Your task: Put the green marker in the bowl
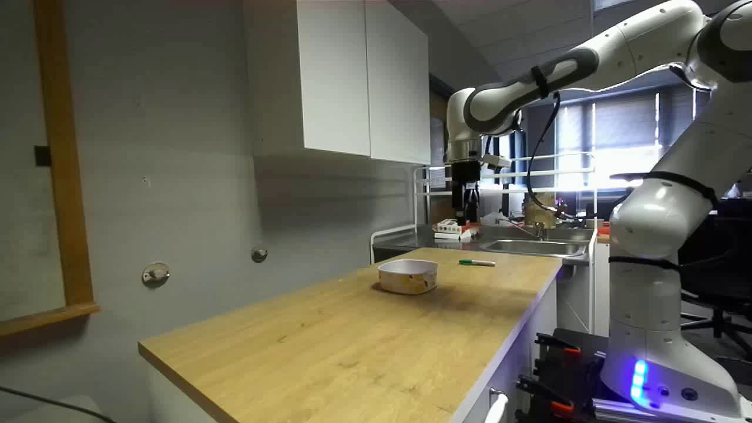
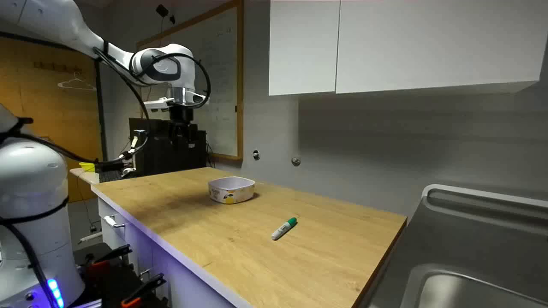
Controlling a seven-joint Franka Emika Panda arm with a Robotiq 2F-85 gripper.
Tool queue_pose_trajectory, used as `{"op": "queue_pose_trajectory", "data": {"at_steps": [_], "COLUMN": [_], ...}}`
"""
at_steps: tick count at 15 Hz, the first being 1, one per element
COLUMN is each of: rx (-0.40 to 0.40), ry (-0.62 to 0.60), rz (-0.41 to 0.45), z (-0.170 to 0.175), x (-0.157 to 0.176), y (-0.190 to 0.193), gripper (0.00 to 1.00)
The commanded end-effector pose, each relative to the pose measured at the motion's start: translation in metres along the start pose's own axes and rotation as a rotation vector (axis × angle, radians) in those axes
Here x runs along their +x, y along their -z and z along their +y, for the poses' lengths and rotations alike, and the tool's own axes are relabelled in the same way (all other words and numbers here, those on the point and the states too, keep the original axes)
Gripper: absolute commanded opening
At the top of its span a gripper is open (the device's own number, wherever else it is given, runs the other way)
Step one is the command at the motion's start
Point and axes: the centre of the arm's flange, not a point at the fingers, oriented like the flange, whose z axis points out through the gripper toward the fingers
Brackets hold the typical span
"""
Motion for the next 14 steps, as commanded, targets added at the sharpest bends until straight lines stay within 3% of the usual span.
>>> {"op": "queue_pose_trajectory", "data": {"at_steps": [1, 14], "rx": [0.000, -0.015], "ry": [0.000, -0.001], "rz": [0.000, 0.002], "z": [0.0000, -0.0009], "x": [0.0000, 0.0020], "y": [0.0000, -0.0028], "gripper": [1.00, 1.00]}}
